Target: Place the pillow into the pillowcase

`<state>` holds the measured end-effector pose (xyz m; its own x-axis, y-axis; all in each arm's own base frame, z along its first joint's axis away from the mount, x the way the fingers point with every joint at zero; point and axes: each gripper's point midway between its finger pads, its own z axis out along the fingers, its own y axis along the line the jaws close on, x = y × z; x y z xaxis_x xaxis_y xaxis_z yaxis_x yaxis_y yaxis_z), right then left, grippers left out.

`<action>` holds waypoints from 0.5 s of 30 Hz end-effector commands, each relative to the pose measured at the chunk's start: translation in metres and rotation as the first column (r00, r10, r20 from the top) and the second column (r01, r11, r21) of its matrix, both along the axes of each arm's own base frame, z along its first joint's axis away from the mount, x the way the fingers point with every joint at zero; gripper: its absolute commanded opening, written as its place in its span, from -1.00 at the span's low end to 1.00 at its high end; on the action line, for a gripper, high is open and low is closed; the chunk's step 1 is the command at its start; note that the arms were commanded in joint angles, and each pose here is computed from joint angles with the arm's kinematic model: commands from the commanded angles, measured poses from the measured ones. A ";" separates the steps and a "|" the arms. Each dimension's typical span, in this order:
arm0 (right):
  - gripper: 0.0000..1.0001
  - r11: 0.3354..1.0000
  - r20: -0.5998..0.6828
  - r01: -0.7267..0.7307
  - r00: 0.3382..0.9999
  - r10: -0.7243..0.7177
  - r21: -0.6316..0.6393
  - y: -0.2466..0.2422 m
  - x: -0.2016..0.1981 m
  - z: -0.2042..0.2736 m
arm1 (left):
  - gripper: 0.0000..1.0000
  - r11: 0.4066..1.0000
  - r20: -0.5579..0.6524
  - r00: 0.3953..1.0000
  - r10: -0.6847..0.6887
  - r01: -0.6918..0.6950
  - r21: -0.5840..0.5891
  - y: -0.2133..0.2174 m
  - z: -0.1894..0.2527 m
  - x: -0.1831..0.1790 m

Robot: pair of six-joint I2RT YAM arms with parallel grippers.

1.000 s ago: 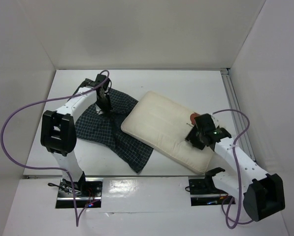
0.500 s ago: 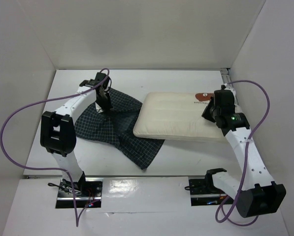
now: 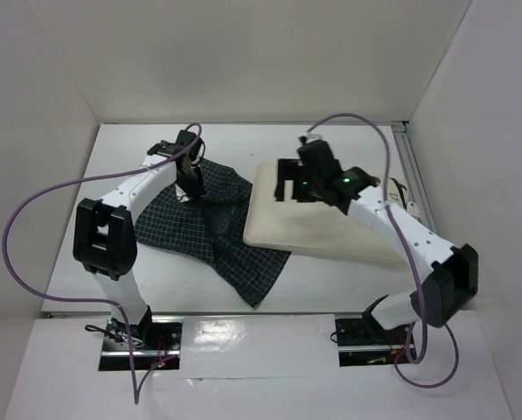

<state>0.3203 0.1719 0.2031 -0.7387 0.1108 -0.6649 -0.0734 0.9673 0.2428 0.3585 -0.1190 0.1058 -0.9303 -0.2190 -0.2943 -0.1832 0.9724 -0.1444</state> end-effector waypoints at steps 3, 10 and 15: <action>0.89 0.997 0.024 -0.073 0.997 0.073 0.015 0.098 0.004 -0.006 | -1.00 1.000 0.064 0.998 0.008 -0.006 -0.026 -0.002 0.026 0.002; 0.76 0.992 -0.059 0.015 0.998 -0.023 -0.128 0.100 0.033 -0.088 | -1.00 1.000 0.074 0.997 -0.010 0.011 -0.025 -0.004 0.029 0.000; -0.75 0.990 -0.064 -0.012 0.998 0.003 -0.139 0.113 0.050 -0.098 | -1.00 1.000 0.071 0.997 -0.010 0.011 -0.024 -0.003 0.029 -0.005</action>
<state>0.3406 0.2706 0.0790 -0.8362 -0.0511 -0.5461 -0.0943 0.9942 0.0515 0.3572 -0.1203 0.1173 -0.9222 -0.2170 -0.3202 -0.1740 0.9721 -0.1575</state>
